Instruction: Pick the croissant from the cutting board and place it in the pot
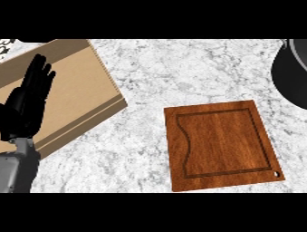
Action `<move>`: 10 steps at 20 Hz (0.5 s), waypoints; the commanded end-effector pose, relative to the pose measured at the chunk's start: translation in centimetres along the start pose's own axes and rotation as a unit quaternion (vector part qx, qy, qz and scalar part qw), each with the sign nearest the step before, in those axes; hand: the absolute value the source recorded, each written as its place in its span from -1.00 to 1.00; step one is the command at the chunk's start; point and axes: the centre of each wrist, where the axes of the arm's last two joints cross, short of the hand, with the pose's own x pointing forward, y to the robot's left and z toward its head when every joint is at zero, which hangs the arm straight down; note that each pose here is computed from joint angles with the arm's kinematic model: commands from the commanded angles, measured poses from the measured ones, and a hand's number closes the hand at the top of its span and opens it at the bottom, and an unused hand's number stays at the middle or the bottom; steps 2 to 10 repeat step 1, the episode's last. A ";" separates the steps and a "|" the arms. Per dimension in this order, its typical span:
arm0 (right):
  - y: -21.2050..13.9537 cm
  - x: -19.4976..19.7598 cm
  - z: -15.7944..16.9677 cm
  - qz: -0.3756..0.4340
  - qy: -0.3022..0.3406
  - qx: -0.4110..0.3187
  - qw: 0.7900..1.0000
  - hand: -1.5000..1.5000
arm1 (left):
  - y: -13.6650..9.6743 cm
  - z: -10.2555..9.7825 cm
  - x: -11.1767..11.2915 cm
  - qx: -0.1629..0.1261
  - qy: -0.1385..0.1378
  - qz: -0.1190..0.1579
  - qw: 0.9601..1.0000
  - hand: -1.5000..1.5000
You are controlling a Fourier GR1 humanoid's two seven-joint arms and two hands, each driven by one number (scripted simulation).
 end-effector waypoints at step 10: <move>-0.4 -0.9 1.2 -0.030 -0.035 0.040 0.998 -1.00 | 0.8 -0.2 -0.2 0.006 0.002 -0.003 1.000 0.00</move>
